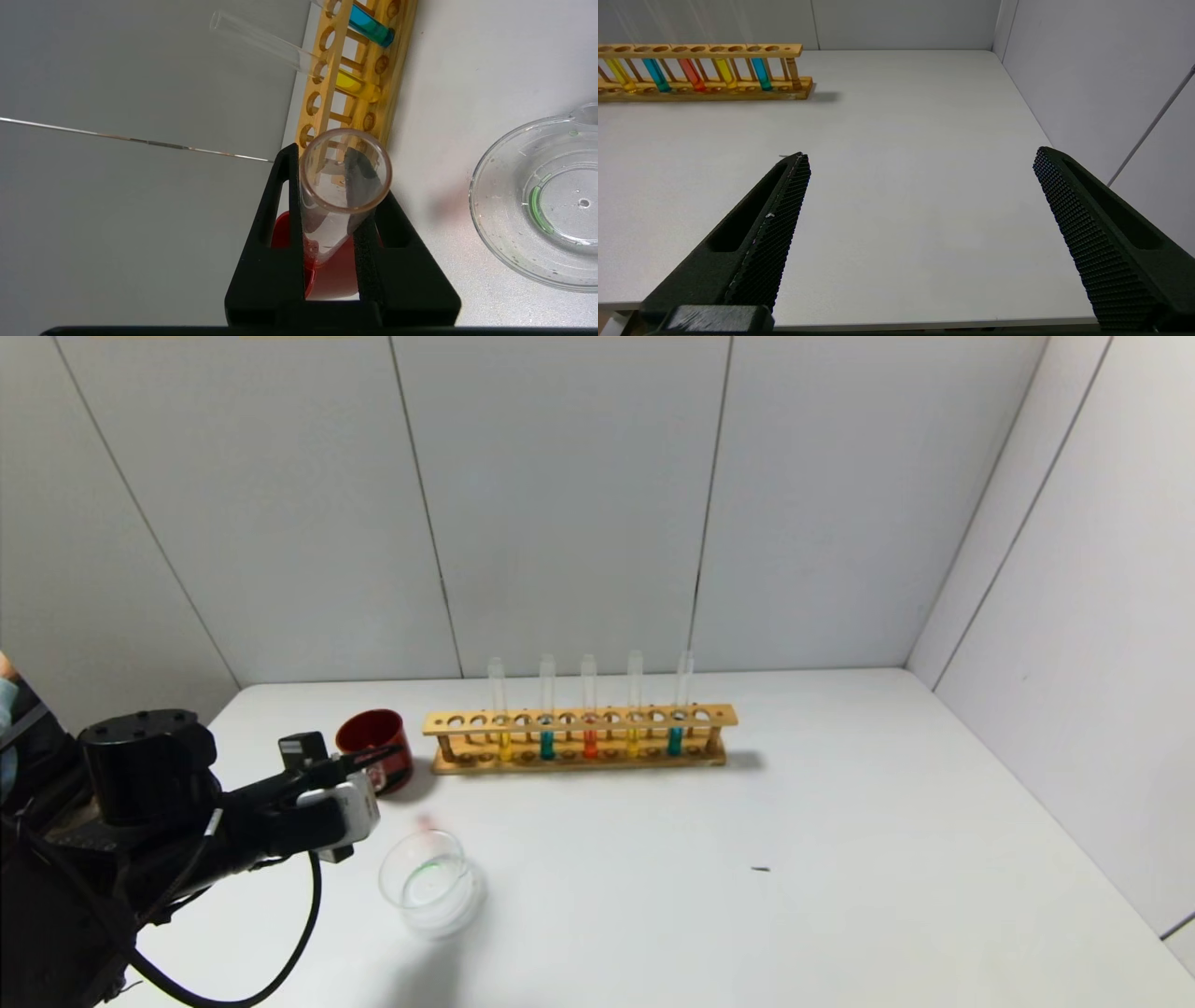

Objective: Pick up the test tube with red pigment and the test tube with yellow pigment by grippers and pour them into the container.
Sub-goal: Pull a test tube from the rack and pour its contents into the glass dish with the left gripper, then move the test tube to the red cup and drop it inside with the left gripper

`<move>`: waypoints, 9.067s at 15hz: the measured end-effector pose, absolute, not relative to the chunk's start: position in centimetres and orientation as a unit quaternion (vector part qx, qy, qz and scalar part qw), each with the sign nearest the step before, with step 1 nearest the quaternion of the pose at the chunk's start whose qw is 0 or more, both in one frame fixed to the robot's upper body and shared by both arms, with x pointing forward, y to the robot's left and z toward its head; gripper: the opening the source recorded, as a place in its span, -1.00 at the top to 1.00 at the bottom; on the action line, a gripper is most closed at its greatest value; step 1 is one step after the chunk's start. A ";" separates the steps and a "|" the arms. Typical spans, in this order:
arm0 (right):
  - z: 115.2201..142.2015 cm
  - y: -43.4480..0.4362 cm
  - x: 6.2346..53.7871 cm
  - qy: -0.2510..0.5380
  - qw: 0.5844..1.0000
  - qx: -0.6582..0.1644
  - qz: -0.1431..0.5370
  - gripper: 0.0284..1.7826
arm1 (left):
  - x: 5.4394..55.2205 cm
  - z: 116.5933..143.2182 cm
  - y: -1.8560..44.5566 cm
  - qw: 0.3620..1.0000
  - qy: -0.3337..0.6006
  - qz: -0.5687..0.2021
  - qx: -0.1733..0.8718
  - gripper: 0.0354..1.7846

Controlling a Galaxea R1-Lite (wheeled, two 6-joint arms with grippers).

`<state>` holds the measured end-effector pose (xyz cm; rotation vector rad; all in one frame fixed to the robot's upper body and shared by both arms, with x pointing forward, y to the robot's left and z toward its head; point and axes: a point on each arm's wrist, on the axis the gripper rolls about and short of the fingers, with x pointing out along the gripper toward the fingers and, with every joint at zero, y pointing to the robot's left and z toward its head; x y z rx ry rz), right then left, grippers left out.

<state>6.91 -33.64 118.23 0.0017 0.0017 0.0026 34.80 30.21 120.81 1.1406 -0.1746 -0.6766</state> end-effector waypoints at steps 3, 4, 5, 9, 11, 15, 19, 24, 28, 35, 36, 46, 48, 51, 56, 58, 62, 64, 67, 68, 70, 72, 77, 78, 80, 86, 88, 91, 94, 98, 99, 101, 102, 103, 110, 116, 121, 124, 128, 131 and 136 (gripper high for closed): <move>118.2 -33.6 6.9 0.001 1.000 0.001 0.001 -0.96 | 34.6 121.0 30.2 0.769 -0.096 -0.308 0.552 0.65; 118.2 -33.6 6.9 0.001 1.000 0.001 0.001 -0.96 | 34.5 121.0 30.2 0.766 -0.097 -0.307 0.556 0.65; 118.2 -33.6 6.9 0.001 1.000 0.001 0.001 -0.96 | 34.4 121.0 30.3 0.762 -0.098 -0.308 0.561 0.65; 118.2 -33.6 6.9 0.001 1.000 0.001 0.001 -0.96 | 34.2 120.4 30.3 0.733 -0.102 -0.311 0.597 0.65; 118.2 -33.6 6.9 0.001 1.000 0.001 0.001 -0.96 | 34.4 120.1 30.3 0.720 -0.103 -0.310 0.612 0.65; 118.2 -33.6 6.9 0.001 1.000 0.001 0.001 -0.96 | 35.1 119.6 30.2 0.686 -0.106 -0.300 0.655 0.65; 118.2 -33.6 6.9 0.001 1.000 0.001 0.001 -0.96 | 35.4 119.0 30.3 0.667 -0.096 -0.292 0.679 0.65; 118.2 -33.6 6.9 0.001 1.000 0.001 0.001 -0.96 | 35.5 118.7 30.3 0.639 -0.081 -0.272 0.715 0.65; 118.2 -33.6 6.9 0.001 1.000 0.001 0.001 -0.96 | 35.1 118.5 29.8 0.634 -0.087 -0.284 0.714 0.65; 118.2 -33.6 6.9 0.001 1.000 0.001 0.001 -0.96 | 35.5 118.7 30.3 0.610 -0.101 -0.262 0.741 0.65; 118.2 -33.6 6.9 0.001 1.000 0.001 0.001 -0.96 | 35.5 118.6 30.3 0.605 -0.102 -0.263 0.744 0.65; 118.2 -33.6 6.9 0.001 1.000 0.001 0.001 -0.96 | 36.2 117.8 29.2 0.591 -0.108 -0.257 0.757 0.65; 118.2 -33.6 6.9 0.001 1.000 0.001 0.001 -0.96 | 36.2 117.8 29.2 0.591 -0.108 -0.257 0.757 0.65; 118.2 -33.6 6.9 0.001 1.000 0.001 0.001 -0.96 | 36.2 117.8 29.2 0.584 -0.111 -0.256 0.762 0.65; 118.2 -33.6 6.9 0.001 1.000 0.001 0.001 -0.96 | 36.2 117.8 29.2 0.570 -0.115 -0.254 0.773 0.65; 118.2 -33.6 6.9 0.001 1.000 0.001 0.001 -0.96 | 36.3 117.8 29.2 0.561 -0.121 -0.253 0.779 0.65; 118.2 -33.6 6.9 0.001 1.000 0.001 0.001 -0.96 | 36.6 118.2 29.3 0.551 -0.147 -0.256 0.781 0.65; 118.2 -33.6 6.9 0.001 1.000 0.001 0.001 -0.96 | 36.8 118.4 29.5 0.549 -0.151 -0.251 0.783 0.65; 118.2 -33.6 6.9 0.001 1.000 0.001 0.001 -0.96 | 37.0 118.4 29.6 0.549 -0.151 -0.248 0.784 0.65; 118.2 -33.6 6.9 0.001 1.000 0.001 0.001 -0.96 | 37.0 118.4 29.6 0.549 -0.150 -0.248 0.784 0.65; 118.2 -33.6 6.9 0.001 1.000 0.001 0.001 -0.96 | 37.1 118.3 29.6 0.549 -0.149 -0.249 0.784 0.65; 118.2 -33.6 6.9 0.001 1.000 0.001 0.001 -0.96 | 37.2 118.1 29.6 0.549 -0.148 -0.249 0.784 0.65; 118.2 -33.6 6.9 0.001 1.000 0.001 0.001 -0.96 | 37.2 118.5 29.7 0.534 -0.165 -0.227 0.798 0.65; 118.2 -33.6 6.9 0.001 1.000 0.001 0.001 -0.96 | 37.2 118.5 29.7 0.530 -0.165 -0.226 0.800 0.65; 118.2 -33.6 6.9 0.001 1.000 0.001 0.001 -0.96 | 37.2 118.4 29.7 0.528 -0.165 -0.225 0.802 0.65; 118.2 -33.6 6.9 0.001 1.000 0.001 0.001 -0.96 | 37.5 118.6 29.7 0.511 -0.178 -0.209 0.814 0.65; 118.2 -33.6 6.9 0.001 1.000 0.001 0.001 -0.96 | 37.5 118.7 29.7 0.510 -0.179 -0.206 0.815 0.65; 118.2 -33.6 6.9 0.001 1.000 0.001 0.001 -0.96 | 37.6 118.8 29.7 0.509 -0.183 -0.201 0.817 0.65; 118.2 -33.6 6.9 0.001 1.000 0.001 0.001 -0.96 | 37.6 118.9 29.7 0.507 -0.186 -0.197 0.818 0.65; 118.2 -33.6 6.9 0.001 1.000 0.001 0.001 -0.96 | 37.6 119.5 29.7 0.484 -0.204 -0.171 0.833 0.65; 118.2 -33.6 6.9 0.001 1.000 0.001 0.001 -0.96 | 37.5 119.4 29.7 0.481 -0.205 -0.171 0.835 0.65; 118.2 -33.6 6.9 0.001 1.000 0.001 0.001 -0.96 | 37.4 119.5 29.7 0.476 -0.206 -0.170 0.838 0.65; 118.2 -33.6 6.9 0.001 1.000 0.001 0.001 -0.96 | 37.3 119.6 29.7 0.469 -0.208 -0.167 0.842 0.65; 118.2 -33.6 6.9 0.001 1.000 0.001 0.001 -0.96 | 37.3 119.8 29.7 0.461 -0.211 -0.162 0.847 0.65; 118.2 -33.6 6.9 0.001 1.000 0.001 0.001 -0.96 | 37.6 121.1 29.7 0.434 -0.227 -0.132 0.862 0.65; 118.2 -33.6 6.9 0.001 1.000 0.001 0.001 -0.96 | 37.0 121.1 29.9 0.488 -0.182 -0.127 0.844 0.65; 118.2 -33.6 6.9 0.001 1.000 0.001 0.001 -0.96 | 35.8 124.3 26.9 0.728 -0.072 -0.018 0.681 0.65; 118.2 -33.6 6.9 0.001 1.000 0.001 0.001 -0.96 | 37.7 130.4 24.0 0.863 -0.088 0.124 0.481 0.65; 118.2 -33.6 6.9 0.001 1.000 0.001 0.001 -0.96 | 39.4 136.7 24.0 0.957 -0.088 0.194 0.196 0.65; 118.2 -33.6 6.9 0.001 1.000 0.001 0.001 -0.96 | 40.3 136.1 26.4 0.979 -0.046 0.184 0.080 0.65; 118.2 -33.6 6.9 0.001 1.000 0.001 0.001 -0.96 | 40.9 133.7 27.7 0.991 -0.020 0.133 0.026 0.65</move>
